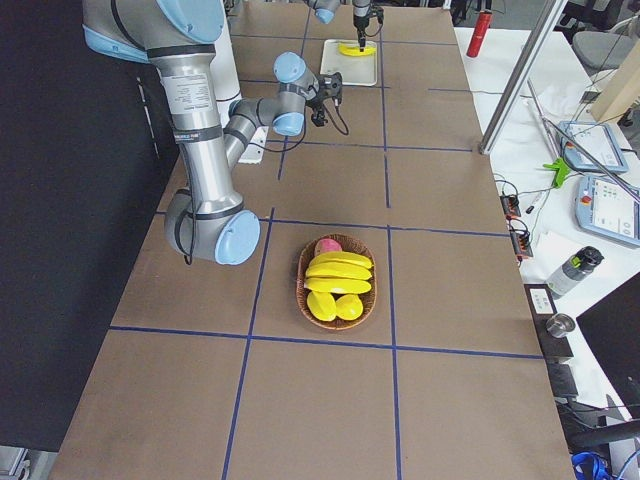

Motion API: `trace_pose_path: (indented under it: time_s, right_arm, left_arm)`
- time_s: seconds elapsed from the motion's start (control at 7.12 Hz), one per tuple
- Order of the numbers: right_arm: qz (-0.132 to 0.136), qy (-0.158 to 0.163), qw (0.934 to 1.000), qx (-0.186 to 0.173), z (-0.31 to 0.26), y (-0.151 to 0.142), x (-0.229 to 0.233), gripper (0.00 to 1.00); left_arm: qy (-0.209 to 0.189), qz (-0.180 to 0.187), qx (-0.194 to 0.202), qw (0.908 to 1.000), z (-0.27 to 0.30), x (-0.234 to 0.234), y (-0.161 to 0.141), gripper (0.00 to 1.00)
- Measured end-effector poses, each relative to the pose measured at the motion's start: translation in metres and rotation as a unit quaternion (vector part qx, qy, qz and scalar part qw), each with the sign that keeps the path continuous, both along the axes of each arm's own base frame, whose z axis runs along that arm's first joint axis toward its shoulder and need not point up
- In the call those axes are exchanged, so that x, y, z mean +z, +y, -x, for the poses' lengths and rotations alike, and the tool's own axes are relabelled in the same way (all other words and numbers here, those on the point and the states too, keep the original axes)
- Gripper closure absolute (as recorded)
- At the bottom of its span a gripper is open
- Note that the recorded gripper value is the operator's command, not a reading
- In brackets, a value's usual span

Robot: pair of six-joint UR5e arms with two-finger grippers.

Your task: Transfer all bananas from basket to plate

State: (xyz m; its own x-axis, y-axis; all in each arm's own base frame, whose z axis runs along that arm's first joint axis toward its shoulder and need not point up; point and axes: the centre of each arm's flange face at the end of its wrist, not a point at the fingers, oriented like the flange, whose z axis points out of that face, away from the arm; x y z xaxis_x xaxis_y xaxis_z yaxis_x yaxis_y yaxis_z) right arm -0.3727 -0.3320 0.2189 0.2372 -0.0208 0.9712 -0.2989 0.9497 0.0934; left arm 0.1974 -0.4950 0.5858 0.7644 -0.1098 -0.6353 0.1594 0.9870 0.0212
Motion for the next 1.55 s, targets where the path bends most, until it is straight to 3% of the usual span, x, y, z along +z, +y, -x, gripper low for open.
trace_pose_path:
  time_s: [0.28, 0.56, 0.84, 0.98, 1.41, 1.55]
  right_arm:
    - [0.016, 0.035, 0.9993, 0.004, -0.041, -0.021, 0.04, 0.0]
    - [0.023, 0.095, 0.9951, 0.015, -0.079, -0.036, 0.089, 0.0]
    - [-0.005, 0.191, 0.9816, -0.005, -0.117, -0.048, 0.141, 0.0]
    - [-0.008, 0.217, 0.9758, -0.021, -0.14, -0.053, 0.161, 0.0]
    - [-0.013, 0.25, 0.9649, -0.081, -0.23, -0.048, 0.228, 0.02]
    - [-0.007, 0.264, 0.9601, -0.091, -0.243, -0.043, 0.253, 0.11]
  left_arm:
    - [0.047, -0.022, -0.018, 0.9985, 0.002, -0.068, 0.006, 0.0]
    - [0.116, -0.004, -0.048, 0.992, -0.003, -0.136, 0.015, 0.0]
    - [0.176, 0.029, -0.064, 0.9819, -0.022, -0.193, 0.016, 0.0]
    - [0.19, 0.037, -0.067, 0.9788, -0.031, -0.209, 0.016, 0.0]
    - [0.215, 0.052, -0.063, 0.9731, -0.06, -0.245, 0.029, 0.0]
    - [0.219, 0.054, -0.062, 0.9721, -0.065, -0.251, 0.032, 0.0]
